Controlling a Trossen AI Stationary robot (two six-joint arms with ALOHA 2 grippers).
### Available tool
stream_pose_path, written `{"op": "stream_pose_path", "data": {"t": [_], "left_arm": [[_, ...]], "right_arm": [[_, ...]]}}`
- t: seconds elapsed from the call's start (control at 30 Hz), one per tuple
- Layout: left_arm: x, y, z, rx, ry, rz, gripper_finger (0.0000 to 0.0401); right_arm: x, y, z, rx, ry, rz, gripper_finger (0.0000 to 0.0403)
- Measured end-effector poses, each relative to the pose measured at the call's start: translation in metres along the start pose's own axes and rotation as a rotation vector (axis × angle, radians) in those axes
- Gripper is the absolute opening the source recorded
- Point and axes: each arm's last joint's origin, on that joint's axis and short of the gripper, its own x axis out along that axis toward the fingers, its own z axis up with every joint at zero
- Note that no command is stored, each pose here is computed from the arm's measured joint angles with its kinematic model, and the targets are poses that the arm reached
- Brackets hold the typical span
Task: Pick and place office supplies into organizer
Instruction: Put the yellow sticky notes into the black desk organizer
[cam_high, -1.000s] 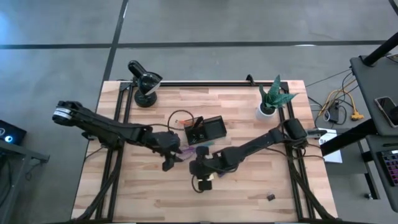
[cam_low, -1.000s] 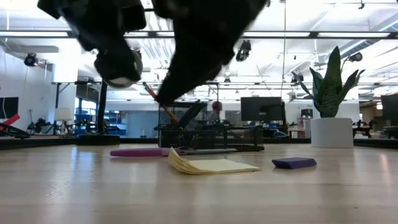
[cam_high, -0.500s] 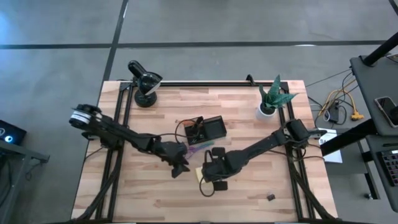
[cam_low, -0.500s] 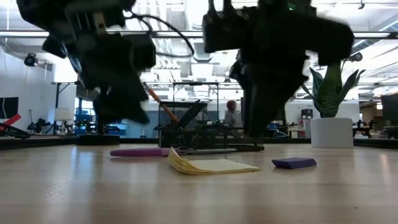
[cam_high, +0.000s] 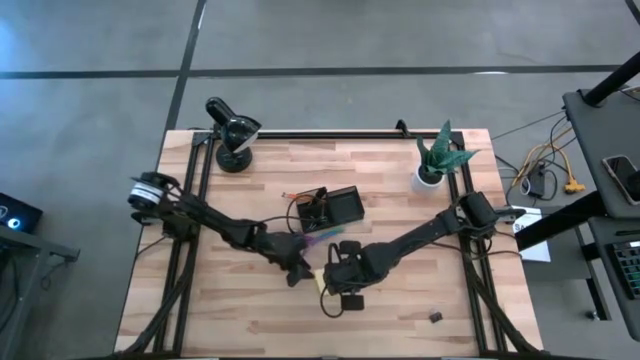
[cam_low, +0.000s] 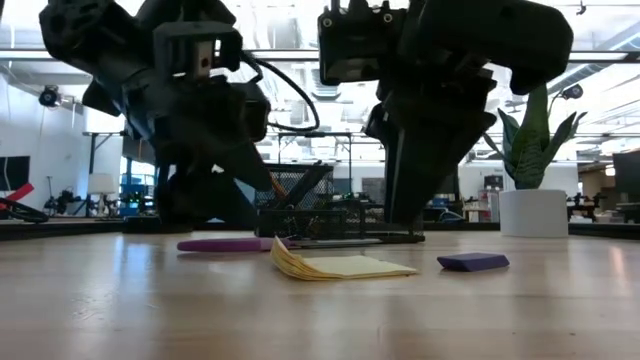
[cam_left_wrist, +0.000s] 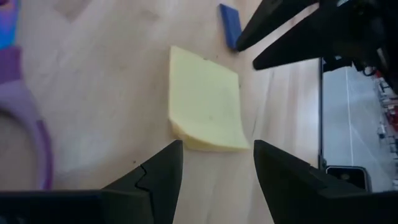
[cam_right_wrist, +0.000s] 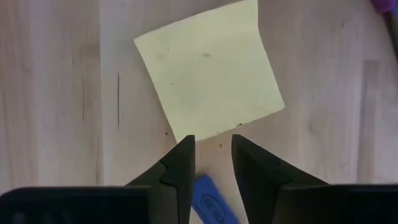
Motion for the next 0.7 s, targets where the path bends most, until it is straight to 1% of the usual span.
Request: {"op": "stream_pose_path", "data": {"t": [0.1,0.3,0.33,0.4,0.5,0.57,0.7], "left_arm": [[0.004,-0.004,0.004,0.002,-0.014,-0.008,0.018],[0.019,-0.009,0.011,0.009,-0.036,0.011,0.018],[0.021,-0.009,0.011,0.008,-0.033,0.034,0.018],[0.022,-0.007,0.011,0.005,-0.011,0.126,0.018],[0.02,-0.007,0.01,0.048,0.014,0.252,0.018],[0.018,-0.011,0.013,0.055,0.018,0.268,0.018],[0.018,-0.02,0.015,0.058,0.008,0.237,0.018]], "right_arm": [[0.0,0.0,0.0,0.005,0.001,0.0,0.0102],[0.0,0.0,0.0,0.006,0.001,-0.001,0.01],[0.0,0.0,0.0,0.006,0.003,-0.002,0.0099],[0.0,0.0,-0.001,0.006,0.002,-0.006,0.0098],[0.0,0.001,-0.001,0.01,-0.006,-0.023,0.01],[0.0,0.001,-0.001,0.012,-0.008,-0.026,0.0104],[0.001,0.001,-0.002,0.011,-0.005,-0.027,0.0109]]}}
